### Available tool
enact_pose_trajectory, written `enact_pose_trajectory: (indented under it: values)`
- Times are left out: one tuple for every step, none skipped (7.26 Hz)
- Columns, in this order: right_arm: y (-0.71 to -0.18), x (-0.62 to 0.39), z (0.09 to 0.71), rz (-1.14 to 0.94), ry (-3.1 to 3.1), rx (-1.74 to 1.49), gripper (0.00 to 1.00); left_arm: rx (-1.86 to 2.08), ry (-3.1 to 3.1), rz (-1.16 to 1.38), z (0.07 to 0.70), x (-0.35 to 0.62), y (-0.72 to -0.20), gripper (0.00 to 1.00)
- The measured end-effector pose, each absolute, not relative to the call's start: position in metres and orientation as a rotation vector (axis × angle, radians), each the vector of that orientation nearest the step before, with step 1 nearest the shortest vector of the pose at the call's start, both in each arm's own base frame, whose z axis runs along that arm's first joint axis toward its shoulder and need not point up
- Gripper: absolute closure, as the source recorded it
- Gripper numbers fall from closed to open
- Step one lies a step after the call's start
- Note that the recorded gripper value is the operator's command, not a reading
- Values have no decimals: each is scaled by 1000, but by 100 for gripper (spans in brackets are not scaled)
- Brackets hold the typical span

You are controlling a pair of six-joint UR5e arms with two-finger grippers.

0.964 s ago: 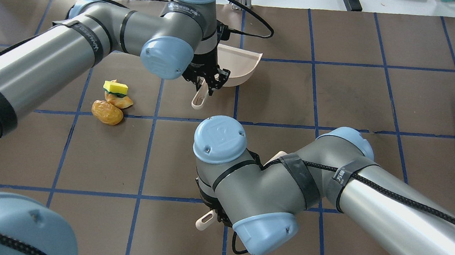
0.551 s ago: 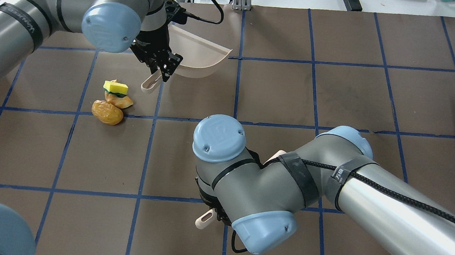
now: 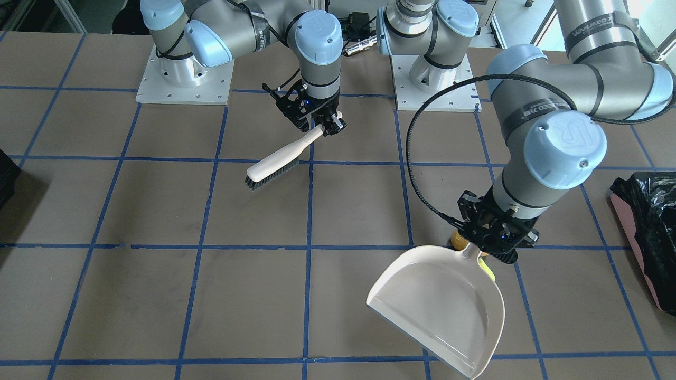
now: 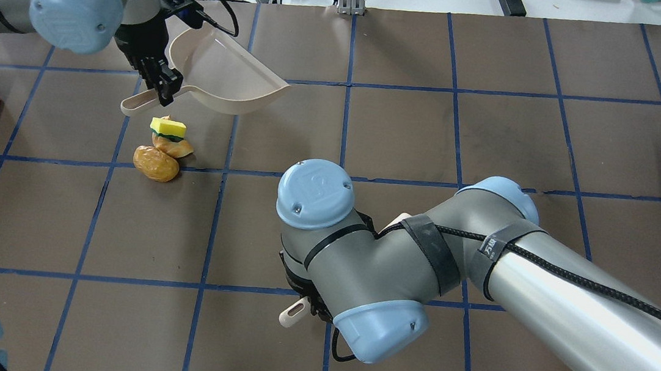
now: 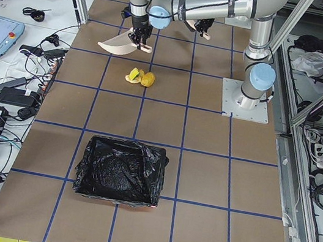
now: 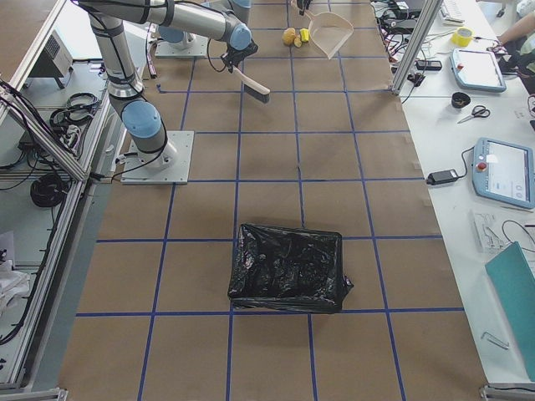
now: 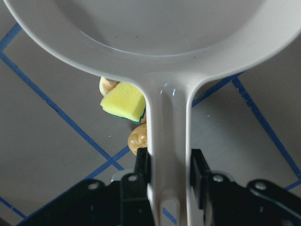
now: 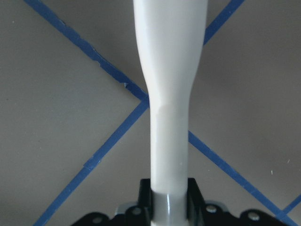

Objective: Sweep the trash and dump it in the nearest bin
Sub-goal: 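Lift the dustpan with the left gripper and carry it beside the trash pile, then lower the dustpan edge to the table while the right gripper brings the brush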

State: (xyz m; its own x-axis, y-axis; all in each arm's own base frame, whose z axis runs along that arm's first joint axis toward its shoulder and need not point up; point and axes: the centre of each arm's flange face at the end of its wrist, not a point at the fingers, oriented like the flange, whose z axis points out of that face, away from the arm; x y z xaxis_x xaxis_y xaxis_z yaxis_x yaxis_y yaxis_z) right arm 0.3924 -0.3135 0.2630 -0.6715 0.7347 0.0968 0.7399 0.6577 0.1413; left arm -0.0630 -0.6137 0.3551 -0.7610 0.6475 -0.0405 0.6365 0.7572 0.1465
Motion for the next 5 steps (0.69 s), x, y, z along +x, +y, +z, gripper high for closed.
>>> enact_pose_trajectory:
  values:
    - [-315, 394, 265, -262, -2837, -1261, 100, 1148, 2825, 202, 357, -40, -610, 100]
    - [-316, 394, 267, -262, -2842, -1261, 100, 1261, 2780, 216, 358, -18, -606, 100]
    - [-317, 395, 267, -262, -2842, -1260, 100, 1403, 2726, 228, 356, 12, -602, 100]
    - [-318, 396, 266, -262, -2838, -1259, 100, 1570, 2654, 231, 354, 54, -597, 100]
    - [-319, 396, 265, -261, -2835, -1258, 100, 1728, 2573, 229, 353, 95, -592, 100]
